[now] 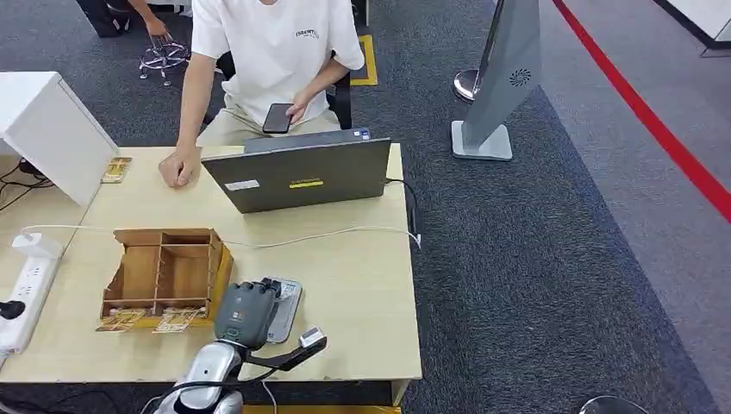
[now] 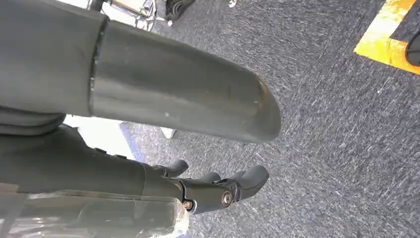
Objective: Pass the card to the sensor for recognition and then transmit it.
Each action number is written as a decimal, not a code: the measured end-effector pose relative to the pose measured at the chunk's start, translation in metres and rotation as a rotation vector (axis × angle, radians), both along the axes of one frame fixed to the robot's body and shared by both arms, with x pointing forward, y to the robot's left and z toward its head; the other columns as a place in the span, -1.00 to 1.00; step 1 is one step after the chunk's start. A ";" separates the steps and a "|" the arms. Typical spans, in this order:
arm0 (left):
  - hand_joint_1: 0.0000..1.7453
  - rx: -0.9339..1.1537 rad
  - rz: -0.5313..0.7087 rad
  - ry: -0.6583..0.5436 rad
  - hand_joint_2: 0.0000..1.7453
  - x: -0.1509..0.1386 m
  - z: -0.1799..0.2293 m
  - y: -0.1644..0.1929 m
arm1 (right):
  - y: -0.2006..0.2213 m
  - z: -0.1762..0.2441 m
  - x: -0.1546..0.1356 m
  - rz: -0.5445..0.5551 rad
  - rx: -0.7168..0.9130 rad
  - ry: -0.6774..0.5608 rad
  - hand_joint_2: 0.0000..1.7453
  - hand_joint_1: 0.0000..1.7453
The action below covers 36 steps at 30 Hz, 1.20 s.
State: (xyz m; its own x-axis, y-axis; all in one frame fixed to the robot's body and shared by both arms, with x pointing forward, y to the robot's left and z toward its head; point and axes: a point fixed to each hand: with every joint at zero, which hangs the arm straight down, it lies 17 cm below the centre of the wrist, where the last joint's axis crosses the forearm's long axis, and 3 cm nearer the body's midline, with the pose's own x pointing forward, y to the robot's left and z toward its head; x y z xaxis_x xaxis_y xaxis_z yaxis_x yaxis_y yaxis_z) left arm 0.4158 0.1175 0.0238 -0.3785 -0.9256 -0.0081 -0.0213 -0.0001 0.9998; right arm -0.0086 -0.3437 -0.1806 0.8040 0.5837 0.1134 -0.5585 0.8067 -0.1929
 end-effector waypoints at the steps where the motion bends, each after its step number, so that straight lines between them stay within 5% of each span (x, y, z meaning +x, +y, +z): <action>1: 1.00 0.000 0.001 0.000 1.00 0.000 0.000 0.000 | 0.000 0.000 0.000 0.000 0.000 0.001 -1.00 -1.00; 7: 1.00 -0.007 0.033 -0.052 1.00 0.020 0.023 0.009 | -0.001 0.000 0.000 0.015 -0.007 -0.003 -1.00 -1.00; 17: 1.00 -0.112 0.057 -0.552 1.00 0.085 0.243 0.041 | -0.002 0.000 0.005 0.040 -0.021 -0.013 -1.00 -1.00; 26: 1.00 -0.122 0.099 -0.645 1.00 0.095 0.289 0.058 | -0.004 -0.001 0.010 0.045 -0.014 -0.023 -1.00 -1.00; 36: 1.00 0.077 0.407 -0.620 1.00 0.202 0.335 0.169 | -0.012 -0.021 0.037 0.163 0.033 -0.017 -1.00 -1.00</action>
